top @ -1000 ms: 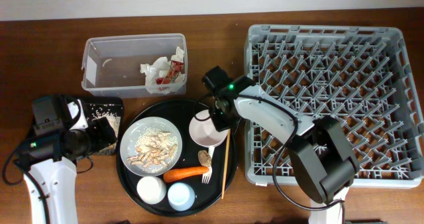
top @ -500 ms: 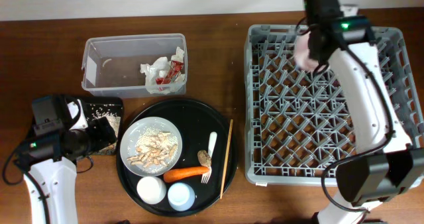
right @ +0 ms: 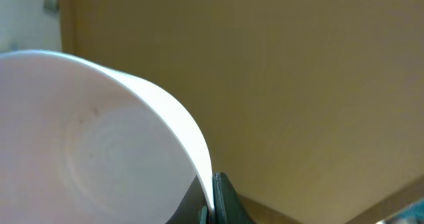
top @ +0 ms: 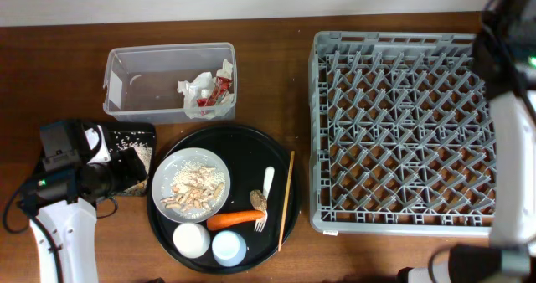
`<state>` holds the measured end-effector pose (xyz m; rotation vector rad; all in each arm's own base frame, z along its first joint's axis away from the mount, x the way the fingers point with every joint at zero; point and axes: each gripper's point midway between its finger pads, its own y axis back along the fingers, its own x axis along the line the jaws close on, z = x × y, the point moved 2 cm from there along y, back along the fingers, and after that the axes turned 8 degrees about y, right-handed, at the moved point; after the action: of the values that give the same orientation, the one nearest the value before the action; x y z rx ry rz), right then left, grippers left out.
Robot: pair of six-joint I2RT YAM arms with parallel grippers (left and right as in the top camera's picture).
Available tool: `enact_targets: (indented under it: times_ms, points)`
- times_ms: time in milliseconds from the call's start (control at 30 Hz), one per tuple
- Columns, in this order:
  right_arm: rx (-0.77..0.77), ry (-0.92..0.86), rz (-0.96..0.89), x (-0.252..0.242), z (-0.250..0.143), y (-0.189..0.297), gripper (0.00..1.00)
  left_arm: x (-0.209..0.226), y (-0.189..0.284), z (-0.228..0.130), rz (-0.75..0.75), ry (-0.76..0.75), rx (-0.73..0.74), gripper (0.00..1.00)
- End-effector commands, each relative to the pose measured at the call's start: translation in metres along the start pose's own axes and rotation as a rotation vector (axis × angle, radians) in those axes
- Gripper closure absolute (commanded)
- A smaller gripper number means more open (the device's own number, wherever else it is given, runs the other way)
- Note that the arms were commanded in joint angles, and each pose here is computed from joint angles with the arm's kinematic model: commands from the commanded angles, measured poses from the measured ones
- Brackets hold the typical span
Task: Sort waste into correct bins and load items into the dishwasher rack
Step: 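Grasp the pink bowl with the right gripper and carry it into the rack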
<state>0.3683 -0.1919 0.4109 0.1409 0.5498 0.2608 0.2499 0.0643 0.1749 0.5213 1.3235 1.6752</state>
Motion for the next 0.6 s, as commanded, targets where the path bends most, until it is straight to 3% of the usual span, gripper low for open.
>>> enact_targets:
  times_ms: [0,167,400,567]
  points:
    - [0.041,0.237,0.016,0.059,-0.022,-0.025,0.96,-0.001,0.004,0.003,-0.005,0.014,-0.015,0.21]
    - [0.135,0.448,-0.026,0.139,-0.084,-0.062,0.96,0.000,0.004,0.004,0.001,0.014,-0.017,0.21]
    - [0.211,0.552,-0.032,0.167,-0.162,-0.079,0.96,0.000,0.004,0.004,0.001,0.014,-0.016,0.21]
    - [0.183,0.534,-0.051,0.171,-0.163,-0.075,0.96,0.000,0.004,0.004,0.001,0.014,-0.017,0.21]
